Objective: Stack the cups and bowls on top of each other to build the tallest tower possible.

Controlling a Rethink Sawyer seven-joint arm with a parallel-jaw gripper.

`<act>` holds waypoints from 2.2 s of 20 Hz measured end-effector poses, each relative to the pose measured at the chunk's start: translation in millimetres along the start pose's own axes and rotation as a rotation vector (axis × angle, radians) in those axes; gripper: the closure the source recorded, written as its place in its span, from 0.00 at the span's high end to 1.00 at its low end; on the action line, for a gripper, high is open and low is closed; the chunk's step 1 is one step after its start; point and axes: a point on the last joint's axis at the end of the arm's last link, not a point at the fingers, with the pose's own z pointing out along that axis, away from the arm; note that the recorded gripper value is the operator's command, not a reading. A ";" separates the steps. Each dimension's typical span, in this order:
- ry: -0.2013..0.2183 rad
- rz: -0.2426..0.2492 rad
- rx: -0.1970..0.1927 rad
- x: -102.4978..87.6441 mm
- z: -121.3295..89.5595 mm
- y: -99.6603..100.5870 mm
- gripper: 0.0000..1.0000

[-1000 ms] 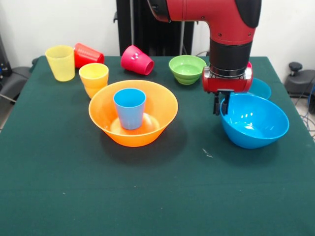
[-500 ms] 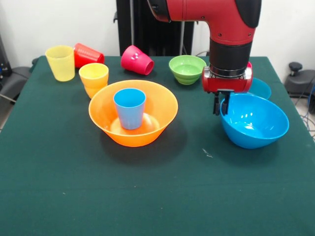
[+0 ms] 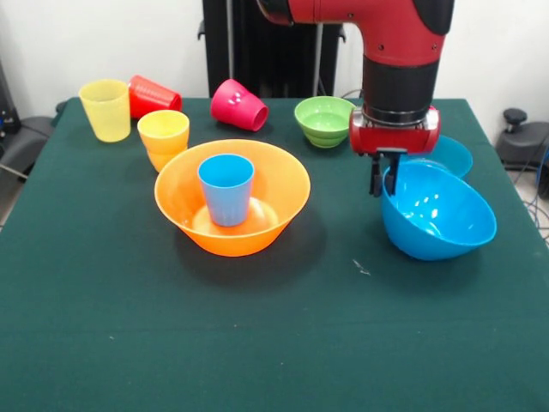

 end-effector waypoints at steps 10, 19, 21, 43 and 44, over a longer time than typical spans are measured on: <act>0.018 0.011 0.007 -6.3 -49.0 -7.8 0.00; 0.031 0.017 0.007 -11.1 -82.8 -10.2 0.00; 0.031 0.022 0.005 -11.6 -87.1 -12.4 0.00; 0.029 0.173 -0.063 -18.9 -129.7 -97.6 0.00; 0.030 0.177 -0.068 -18.4 -130.7 -99.5 0.00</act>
